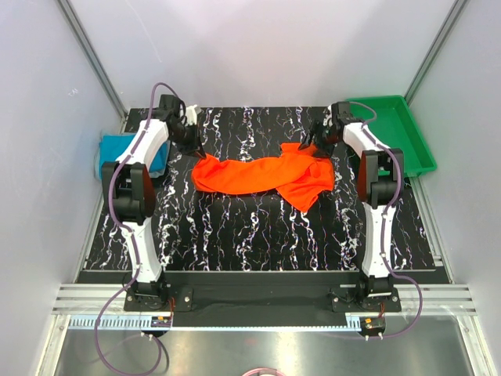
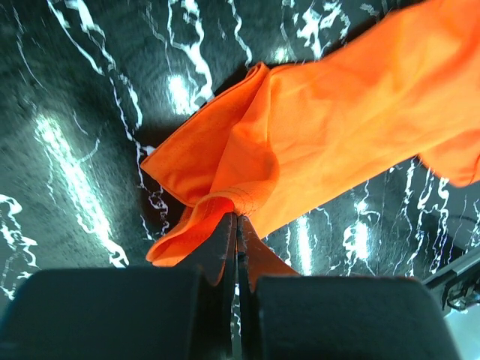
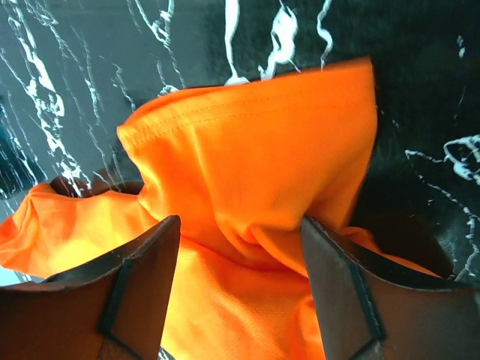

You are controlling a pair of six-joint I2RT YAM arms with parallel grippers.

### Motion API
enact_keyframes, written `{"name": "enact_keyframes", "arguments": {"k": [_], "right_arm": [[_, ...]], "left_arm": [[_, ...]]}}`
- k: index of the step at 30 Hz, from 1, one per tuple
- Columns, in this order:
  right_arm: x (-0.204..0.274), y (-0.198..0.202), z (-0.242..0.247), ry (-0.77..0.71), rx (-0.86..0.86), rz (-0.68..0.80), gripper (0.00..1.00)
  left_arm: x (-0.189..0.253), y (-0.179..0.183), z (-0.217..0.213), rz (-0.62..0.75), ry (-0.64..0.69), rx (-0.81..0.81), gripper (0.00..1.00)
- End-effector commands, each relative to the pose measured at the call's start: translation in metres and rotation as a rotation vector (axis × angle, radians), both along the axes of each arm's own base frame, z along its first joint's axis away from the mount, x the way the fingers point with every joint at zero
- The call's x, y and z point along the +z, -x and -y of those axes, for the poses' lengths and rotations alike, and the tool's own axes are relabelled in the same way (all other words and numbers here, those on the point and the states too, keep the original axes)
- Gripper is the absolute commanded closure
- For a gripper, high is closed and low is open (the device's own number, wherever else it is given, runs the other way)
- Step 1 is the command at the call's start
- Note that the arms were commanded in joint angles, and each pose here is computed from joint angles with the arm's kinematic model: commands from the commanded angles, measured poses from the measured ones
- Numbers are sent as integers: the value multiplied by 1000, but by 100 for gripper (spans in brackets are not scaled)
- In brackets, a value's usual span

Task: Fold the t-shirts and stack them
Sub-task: Flatten the tshirt out

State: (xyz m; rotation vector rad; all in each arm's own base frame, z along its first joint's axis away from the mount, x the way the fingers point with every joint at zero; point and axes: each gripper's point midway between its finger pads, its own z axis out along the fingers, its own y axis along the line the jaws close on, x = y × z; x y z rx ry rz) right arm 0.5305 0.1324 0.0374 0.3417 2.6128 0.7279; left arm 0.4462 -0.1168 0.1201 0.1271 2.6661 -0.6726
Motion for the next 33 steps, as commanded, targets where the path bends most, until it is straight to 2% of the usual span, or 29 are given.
{"name": "enact_keyframes", "arguments": {"k": [1, 2, 4, 5, 8, 20, 26, 33], "right_arm": [[51, -25, 8, 17, 28, 144, 28], [71, -44, 13, 36, 29, 217, 28], [57, -57, 26, 89, 49, 217, 28], [70, -69, 30, 130, 73, 280, 28], [51, -78, 48, 239, 83, 282, 30], [14, -85, 88, 449, 56, 209, 30], [9, -89, 86, 454, 76, 222, 31], [-2, -79, 47, 378, 183, 201, 31]], "left_arm": [[45, -16, 4, 129, 39, -1, 100], [44, -15, 5, 126, 42, -4, 100], [41, -14, 5, 118, 41, -5, 100], [39, -12, 4, 113, 38, -10, 100], [34, -9, 3, 105, 22, -17, 100], [26, -1, 6, 95, -12, -52, 100], [19, -3, 14, 85, -7, -65, 100], [12, 2, 19, 55, 15, -67, 100]]}}
